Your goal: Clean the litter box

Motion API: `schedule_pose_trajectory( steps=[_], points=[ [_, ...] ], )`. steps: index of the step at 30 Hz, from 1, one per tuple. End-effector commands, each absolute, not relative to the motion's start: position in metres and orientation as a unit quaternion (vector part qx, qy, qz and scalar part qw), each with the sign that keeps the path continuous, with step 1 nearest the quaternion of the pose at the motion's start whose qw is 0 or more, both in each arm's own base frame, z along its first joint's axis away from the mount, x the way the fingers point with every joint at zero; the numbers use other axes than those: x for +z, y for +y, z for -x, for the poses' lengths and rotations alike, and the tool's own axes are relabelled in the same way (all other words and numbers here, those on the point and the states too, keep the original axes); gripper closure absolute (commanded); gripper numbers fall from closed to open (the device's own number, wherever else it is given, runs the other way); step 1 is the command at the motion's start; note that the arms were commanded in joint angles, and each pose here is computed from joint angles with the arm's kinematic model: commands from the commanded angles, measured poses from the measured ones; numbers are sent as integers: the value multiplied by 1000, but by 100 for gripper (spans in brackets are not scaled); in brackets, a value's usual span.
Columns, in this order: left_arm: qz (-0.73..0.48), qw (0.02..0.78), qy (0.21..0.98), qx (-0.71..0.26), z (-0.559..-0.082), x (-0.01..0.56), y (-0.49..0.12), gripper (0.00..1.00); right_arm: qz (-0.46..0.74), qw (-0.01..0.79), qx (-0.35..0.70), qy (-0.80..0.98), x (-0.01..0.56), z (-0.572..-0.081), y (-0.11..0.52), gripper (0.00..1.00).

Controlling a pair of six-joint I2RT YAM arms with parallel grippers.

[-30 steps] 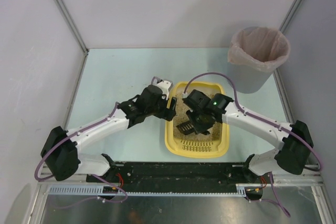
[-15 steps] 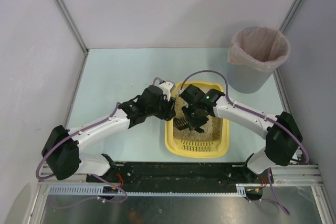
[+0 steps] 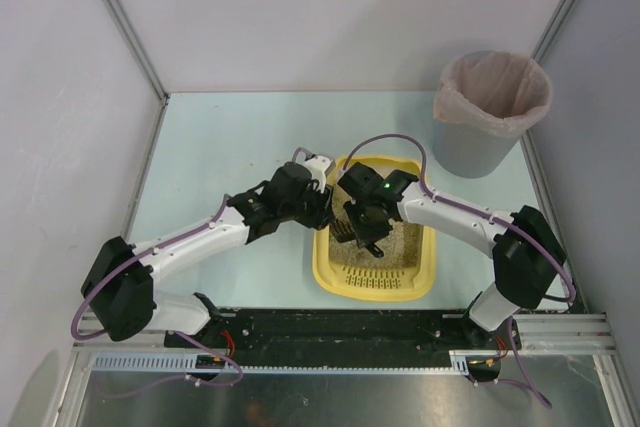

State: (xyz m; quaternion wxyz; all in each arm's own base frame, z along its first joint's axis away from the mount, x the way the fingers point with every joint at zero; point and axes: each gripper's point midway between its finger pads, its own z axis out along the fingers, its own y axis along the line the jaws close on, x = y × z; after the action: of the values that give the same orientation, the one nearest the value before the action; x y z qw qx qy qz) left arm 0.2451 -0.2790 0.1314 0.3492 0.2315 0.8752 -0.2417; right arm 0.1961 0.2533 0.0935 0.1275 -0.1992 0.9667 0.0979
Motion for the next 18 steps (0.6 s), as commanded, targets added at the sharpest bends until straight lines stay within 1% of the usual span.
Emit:
schedule_pose_trajectory(
  steps=[1,9,18],
  points=[
    [-232,323,888,-232,-238,113,-273,59,163,240,142,946,108,-251,294,100],
    [-231,312,891,-235,-235,107,-274,62,123,286,134,941,111,-270,295,100],
    [-233,309,890,-241,-235,106,-277,62,108,304,110,940,99,-284,294,100]
  ],
)
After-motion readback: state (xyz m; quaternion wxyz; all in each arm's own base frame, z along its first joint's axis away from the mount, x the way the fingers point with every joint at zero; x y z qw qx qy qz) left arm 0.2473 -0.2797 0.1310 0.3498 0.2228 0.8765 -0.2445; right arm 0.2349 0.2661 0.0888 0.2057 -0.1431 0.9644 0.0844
